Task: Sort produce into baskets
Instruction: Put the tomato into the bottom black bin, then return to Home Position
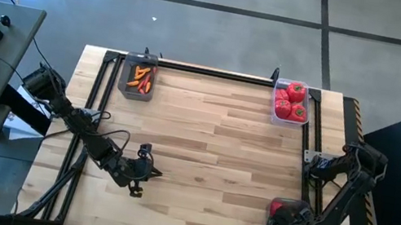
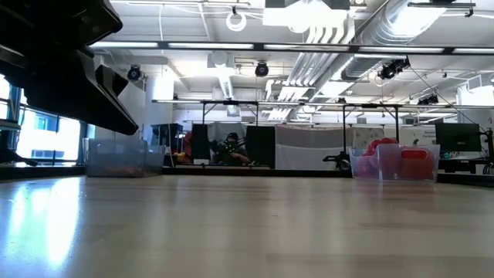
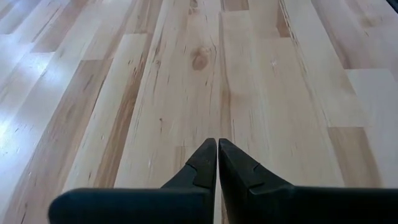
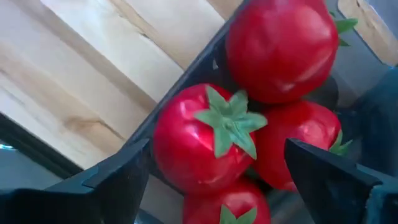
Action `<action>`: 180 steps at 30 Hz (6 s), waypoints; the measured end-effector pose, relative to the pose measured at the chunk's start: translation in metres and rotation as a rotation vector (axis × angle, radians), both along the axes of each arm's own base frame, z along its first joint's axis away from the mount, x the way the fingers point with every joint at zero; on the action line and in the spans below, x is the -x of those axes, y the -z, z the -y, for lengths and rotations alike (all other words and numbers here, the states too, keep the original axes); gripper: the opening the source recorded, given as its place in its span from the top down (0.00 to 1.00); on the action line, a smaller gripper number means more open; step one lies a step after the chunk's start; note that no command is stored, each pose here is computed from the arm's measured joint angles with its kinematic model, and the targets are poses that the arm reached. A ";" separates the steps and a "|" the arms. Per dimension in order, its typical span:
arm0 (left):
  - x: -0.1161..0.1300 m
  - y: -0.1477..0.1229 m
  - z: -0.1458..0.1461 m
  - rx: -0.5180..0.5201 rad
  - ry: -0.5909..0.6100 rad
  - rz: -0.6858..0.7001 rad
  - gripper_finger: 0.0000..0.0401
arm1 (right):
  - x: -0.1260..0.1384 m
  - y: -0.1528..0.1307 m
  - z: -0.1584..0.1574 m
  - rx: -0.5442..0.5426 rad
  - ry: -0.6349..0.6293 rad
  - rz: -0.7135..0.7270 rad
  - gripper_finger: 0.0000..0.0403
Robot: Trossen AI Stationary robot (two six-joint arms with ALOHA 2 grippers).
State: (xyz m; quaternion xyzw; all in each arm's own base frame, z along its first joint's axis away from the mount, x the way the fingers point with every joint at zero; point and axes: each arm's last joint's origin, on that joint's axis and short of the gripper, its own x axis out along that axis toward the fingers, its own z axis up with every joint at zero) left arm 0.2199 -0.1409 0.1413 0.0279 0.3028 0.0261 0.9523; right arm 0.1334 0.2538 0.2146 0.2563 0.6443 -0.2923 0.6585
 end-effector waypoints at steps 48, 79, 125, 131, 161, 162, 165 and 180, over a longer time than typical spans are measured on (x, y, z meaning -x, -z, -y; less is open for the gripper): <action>-0.005 -0.046 -0.082 0.052 0.189 0.377 1.00 | -0.115 -0.014 0.174 0.518 -0.723 0.809 1.00; -0.009 -0.067 -0.139 -0.002 0.174 0.531 1.00 | -0.013 0.044 0.268 0.759 -0.607 1.343 1.00; 0.124 -0.027 -0.155 -0.001 -0.093 0.640 1.00 | 0.038 0.041 0.272 0.869 -0.449 1.374 1.00; 0.124 -0.027 -0.155 -0.002 -0.087 0.638 1.00 | 0.039 0.044 0.275 0.866 -0.417 1.338 1.00; 0.124 -0.028 -0.156 0.014 -0.151 0.647 1.00 | 0.041 0.044 0.285 0.906 -0.284 1.308 1.00; 0.124 -0.028 -0.156 0.014 -0.151 0.647 1.00 | 0.041 0.044 0.285 0.906 -0.285 1.308 1.00; 0.124 -0.028 -0.156 0.014 -0.151 0.648 1.00 | 0.041 0.044 0.285 0.906 -0.285 1.308 1.00; 0.124 -0.028 -0.156 0.014 -0.150 0.648 1.00 | 0.041 0.044 0.285 0.906 -0.285 1.308 1.00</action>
